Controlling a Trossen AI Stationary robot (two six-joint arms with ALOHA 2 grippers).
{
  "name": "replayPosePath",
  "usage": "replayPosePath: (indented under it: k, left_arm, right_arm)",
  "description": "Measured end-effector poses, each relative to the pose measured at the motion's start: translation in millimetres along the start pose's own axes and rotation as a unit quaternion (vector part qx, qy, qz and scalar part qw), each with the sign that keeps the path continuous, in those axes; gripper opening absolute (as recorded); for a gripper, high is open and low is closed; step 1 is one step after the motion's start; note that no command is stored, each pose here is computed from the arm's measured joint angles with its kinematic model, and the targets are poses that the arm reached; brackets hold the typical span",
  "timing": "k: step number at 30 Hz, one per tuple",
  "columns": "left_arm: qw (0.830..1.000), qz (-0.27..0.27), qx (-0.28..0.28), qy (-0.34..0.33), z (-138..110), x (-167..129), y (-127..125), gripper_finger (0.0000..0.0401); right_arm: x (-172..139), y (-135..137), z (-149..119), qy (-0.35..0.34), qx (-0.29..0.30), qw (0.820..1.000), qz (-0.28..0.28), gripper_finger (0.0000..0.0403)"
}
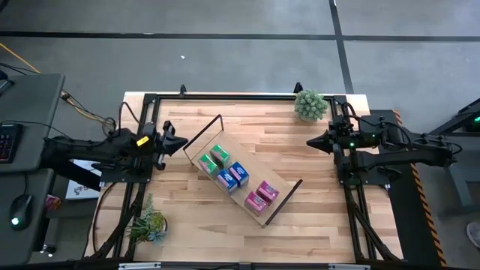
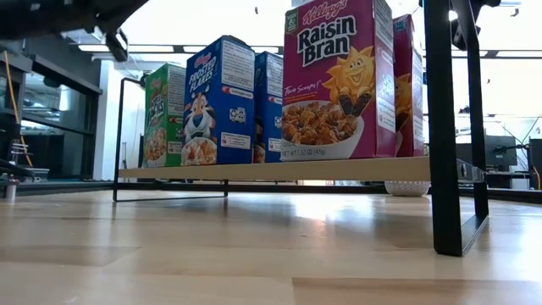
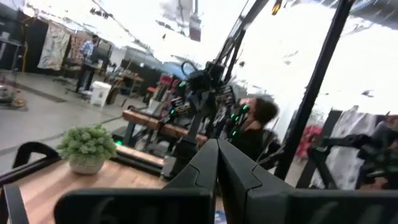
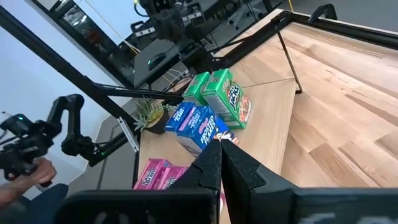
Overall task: Stack cereal on shelf
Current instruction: Return to Home Position
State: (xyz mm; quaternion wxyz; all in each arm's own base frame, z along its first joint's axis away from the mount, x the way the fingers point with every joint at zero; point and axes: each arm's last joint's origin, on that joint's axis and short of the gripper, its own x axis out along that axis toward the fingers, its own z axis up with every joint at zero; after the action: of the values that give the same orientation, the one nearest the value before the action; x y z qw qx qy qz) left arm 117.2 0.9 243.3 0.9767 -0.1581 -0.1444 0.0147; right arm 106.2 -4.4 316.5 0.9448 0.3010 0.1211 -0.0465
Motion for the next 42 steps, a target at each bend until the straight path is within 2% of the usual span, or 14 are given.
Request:
replayPosePath:
  k: [8, 15, 24, 33, 42]
  left_arm:
    - [0.999, -0.015, -0.029, -0.044, -29, -23, 11, 0.0]
    - [0.999, -0.016, -0.019, -0.022, -34, -27, 13, 0.0]
    - [0.996, 0.035, -0.034, 0.078, -54, -28, 20, 0.0]
    - [0.978, 0.078, -0.041, 0.19, -76, -34, 27, 0.0]
    - [0.976, 0.064, 0.037, 0.203, -77, -34, 28, 0.0]
  right_arm:
    - [0, 0, 1, -0.004, 0.012, 1.0, 0.0, 0.0]
    - [0, 0, 1, -0.005, 0.008, 1.0, 0.001, 0.0]
    - [-1, 0, -1, 0.004, -0.028, 1.0, 0.0, 0.0]
    - [-9, 3, -3, 0.021, -0.093, 0.993, 0.064, 0.0]
    - [-28, 4, -6, 0.005, -0.167, 0.981, 0.1, 0.0]
